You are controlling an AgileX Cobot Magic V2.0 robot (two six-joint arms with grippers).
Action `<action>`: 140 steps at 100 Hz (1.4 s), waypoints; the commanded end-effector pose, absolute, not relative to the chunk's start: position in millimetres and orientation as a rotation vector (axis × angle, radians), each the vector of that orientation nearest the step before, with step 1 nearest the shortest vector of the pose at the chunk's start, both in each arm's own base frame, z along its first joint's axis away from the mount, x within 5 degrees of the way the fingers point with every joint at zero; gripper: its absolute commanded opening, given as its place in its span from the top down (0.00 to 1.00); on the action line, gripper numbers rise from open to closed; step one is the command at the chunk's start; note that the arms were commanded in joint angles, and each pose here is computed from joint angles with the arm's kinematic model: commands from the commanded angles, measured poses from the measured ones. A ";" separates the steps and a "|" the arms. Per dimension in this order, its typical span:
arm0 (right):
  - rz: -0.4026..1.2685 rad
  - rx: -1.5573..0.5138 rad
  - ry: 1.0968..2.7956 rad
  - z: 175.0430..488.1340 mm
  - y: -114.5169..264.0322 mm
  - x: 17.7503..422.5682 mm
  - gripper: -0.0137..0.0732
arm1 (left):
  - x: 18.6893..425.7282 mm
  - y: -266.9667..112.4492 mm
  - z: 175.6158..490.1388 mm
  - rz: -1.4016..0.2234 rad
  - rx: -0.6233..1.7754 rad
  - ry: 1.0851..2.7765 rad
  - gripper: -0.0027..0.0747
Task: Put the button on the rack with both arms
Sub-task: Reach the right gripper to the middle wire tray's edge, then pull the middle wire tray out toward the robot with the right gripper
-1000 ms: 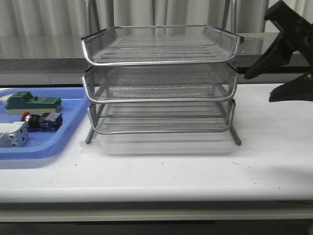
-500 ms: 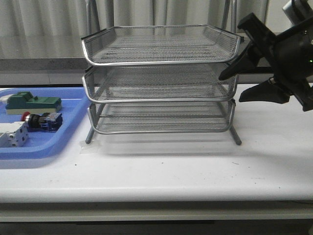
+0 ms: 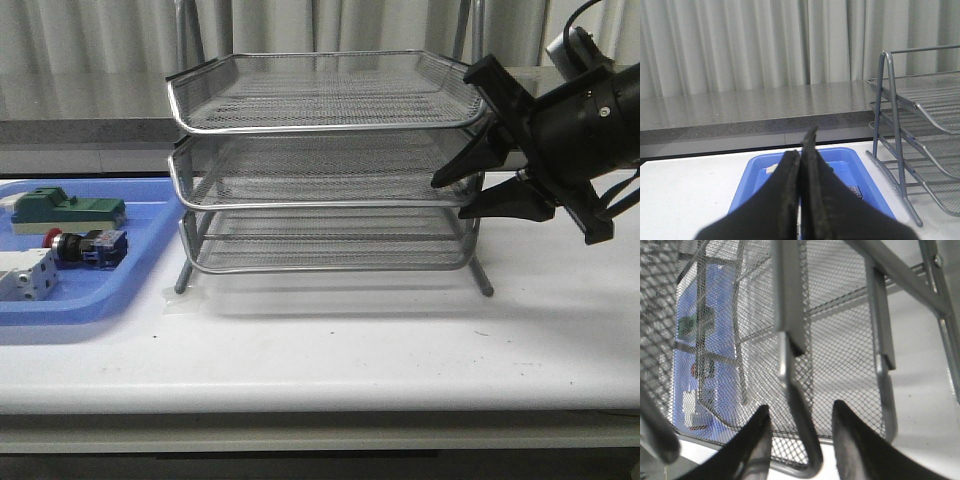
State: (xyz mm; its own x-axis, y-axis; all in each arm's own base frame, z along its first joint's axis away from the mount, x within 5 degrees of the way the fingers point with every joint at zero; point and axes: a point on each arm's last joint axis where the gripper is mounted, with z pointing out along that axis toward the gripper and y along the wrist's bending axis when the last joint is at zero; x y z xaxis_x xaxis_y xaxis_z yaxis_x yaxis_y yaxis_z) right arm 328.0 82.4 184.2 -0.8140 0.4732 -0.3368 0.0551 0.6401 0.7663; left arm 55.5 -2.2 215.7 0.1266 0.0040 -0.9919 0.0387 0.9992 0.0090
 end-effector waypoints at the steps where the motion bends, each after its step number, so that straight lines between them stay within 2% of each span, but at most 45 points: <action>1: 1.152 0.359 2.256 207.8 86.6 330.1 0.58 | 56.4 -2.2 211.6 -0.038 0.024 1.397 0.99; 20: 1.167 0.348 2.259 207.7 87.7 328.9 0.79 | 56.4 -2.2 211.6 -0.038 0.024 1.397 0.99; 30: 1.161 0.311 2.277 206.7 88.4 327.2 0.85 | 56.4 -2.2 211.6 -0.038 0.024 1.397 0.99; 49: 1.151 0.218 2.320 203.9 90.1 322.7 0.85 | 56.4 -2.2 211.6 -0.038 0.024 1.397 0.99; 64: 1.167 0.220 2.360 195.2 90.2 310.8 0.85 | 56.4 -2.2 211.6 -0.038 0.024 1.397 0.99; 98: 1.113 0.183 2.475 174.7 84.2 258.4 0.85 | 56.4 -2.2 211.6 -0.038 0.024 1.397 0.99; 117: 1.068 0.197 2.480 175.1 78.9 230.3 0.85 | 56.4 -2.2 211.6 -0.038 0.024 1.397 0.99; 140: 1.049 0.171 2.437 185.8 76.7 217.0 0.84 | 56.4 -2.2 211.6 -0.038 0.024 1.397 0.99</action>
State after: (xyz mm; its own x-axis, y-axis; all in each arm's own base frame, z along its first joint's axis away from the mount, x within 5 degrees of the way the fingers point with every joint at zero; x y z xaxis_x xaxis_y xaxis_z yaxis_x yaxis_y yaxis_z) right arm 221.2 77.0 177.6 -0.8819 0.3655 -0.2979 0.0211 0.6617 0.7495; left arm 55.5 -2.2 215.7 0.1266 0.0040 -0.9919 0.0387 0.9992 0.0090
